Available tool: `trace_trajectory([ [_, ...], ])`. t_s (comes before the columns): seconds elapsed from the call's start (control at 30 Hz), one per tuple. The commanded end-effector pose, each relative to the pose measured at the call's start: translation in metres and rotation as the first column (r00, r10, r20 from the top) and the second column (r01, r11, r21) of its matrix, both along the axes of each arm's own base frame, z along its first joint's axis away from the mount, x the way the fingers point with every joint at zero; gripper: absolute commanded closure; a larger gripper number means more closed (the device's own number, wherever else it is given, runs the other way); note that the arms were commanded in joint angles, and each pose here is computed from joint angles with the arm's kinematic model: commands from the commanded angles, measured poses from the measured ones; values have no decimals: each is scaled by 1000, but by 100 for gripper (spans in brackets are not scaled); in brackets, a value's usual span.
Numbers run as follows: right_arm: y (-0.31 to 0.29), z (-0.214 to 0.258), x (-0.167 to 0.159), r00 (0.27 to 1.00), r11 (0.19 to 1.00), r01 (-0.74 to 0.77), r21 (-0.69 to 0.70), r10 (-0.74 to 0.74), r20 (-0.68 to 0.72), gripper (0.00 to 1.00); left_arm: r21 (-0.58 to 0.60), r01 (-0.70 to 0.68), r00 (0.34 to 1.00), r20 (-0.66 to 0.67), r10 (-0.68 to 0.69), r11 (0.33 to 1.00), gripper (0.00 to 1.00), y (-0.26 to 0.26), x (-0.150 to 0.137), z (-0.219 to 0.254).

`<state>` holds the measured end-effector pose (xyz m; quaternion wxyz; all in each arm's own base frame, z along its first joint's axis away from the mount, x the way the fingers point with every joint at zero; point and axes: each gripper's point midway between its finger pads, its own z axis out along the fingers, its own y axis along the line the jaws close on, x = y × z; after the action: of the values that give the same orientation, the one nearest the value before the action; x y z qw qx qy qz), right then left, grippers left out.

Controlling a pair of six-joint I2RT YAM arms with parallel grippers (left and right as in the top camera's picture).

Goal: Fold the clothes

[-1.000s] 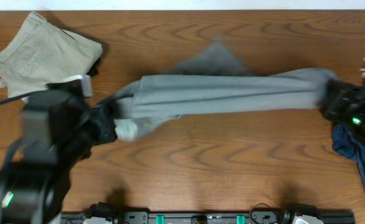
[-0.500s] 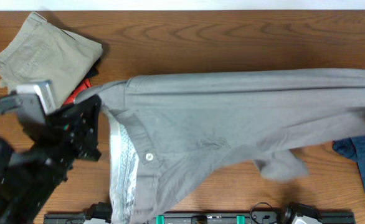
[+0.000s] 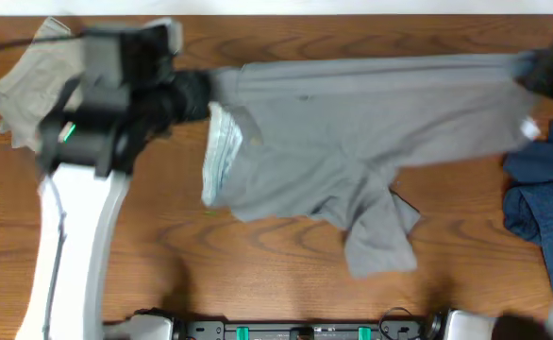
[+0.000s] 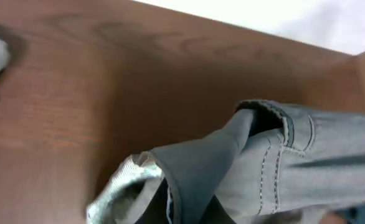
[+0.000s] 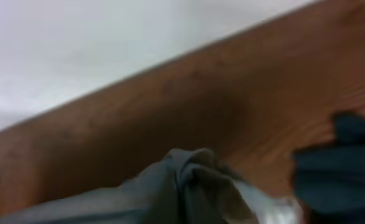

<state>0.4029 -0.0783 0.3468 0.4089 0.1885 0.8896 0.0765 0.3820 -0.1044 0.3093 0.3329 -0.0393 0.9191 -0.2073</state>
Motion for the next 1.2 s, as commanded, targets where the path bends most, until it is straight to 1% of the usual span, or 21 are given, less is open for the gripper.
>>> trace_trajectory([
  [0.0,-41,-34,29,993,991,97,-88,-102,-54,99,160,-108,994,-9,111,981,94,37,47,-42],
  [0.07,-47,-50,52,992,991,111,-69,-115,-50,99,172,-94,996,19,92,981,94,33,77,-59],
  [0.1,-50,-55,62,992,991,119,-63,-122,-39,97,172,-92,996,36,87,981,93,32,89,-65],
  [0.13,-53,-59,73,991,990,132,-52,-134,-20,90,168,-97,994,55,89,981,86,31,103,-71],
  [0.17,-55,-62,80,990,989,142,-44,-143,-9,80,165,-101,993,70,90,981,74,30,113,-77],
  [0.2,-56,-64,84,989,988,147,-37,-147,-3,73,163,-102,993,76,91,981,55,29,118,-80],
  [0.23,-56,-65,86,989,989,147,-32,-147,-2,68,164,-104,993,75,92,981,39,30,122,-85],
  [0.27,-55,-66,86,990,990,142,-27,-142,-5,63,165,-104,993,71,93,981,19,30,123,-87],
  [0.3,-53,-68,84,990,990,138,-24,-138,-15,60,167,-104,994,62,95,980,9,31,122,-89],
  [0.33,-51,-71,81,990,990,136,-21,-137,-36,58,171,-104,994,43,98,980,5,33,119,-92],
  [0.4,-45,-83,69,988,994,110,-15,-111,-106,58,185,-101,994,-25,107,978,4,39,106,-103],
  [0.5,-24,-111,37,961,999,33,38,-22,-277,58,218,-71,972,-204,117,973,4,47,69,-128],
  [0.57,-8,-135,10,909,997,-9,76,40,-415,57,240,-37,931,-344,120,970,4,49,36,-145],
  [0.6,-3,-143,0,884,996,-26,86,63,-463,57,248,-18,906,-406,121,969,4,50,21,-151],
  [0.67,9,-162,-20,829,992,-63,108,113,-548,55,258,9,860,-495,124,966,4,52,-3,-162],
  [0.73,22,-180,-33,784,986,-93,139,159,-600,55,263,28,823,-553,127,964,4,53,-20,-174],
  [0.83,53,-207,-48,721,953,-200,228,301,-625,53,267,43,788,-601,132,963,4,55,-35,-196],
  [0.97,83,-240,-69,645,919,-248,308,393,-655,51,269,51,768,-626,134,962,4,56,-46,-226],
  [1.07,103,-262,-81,608,897,-275,346,441,-660,53,268,43,777,-615,136,963,4,56,-46,-246],
  [1.17,121,-285,-92,573,880,-310,359,475,-668,55,264,23,804,-579,139,964,4,56,-39,-260],
])
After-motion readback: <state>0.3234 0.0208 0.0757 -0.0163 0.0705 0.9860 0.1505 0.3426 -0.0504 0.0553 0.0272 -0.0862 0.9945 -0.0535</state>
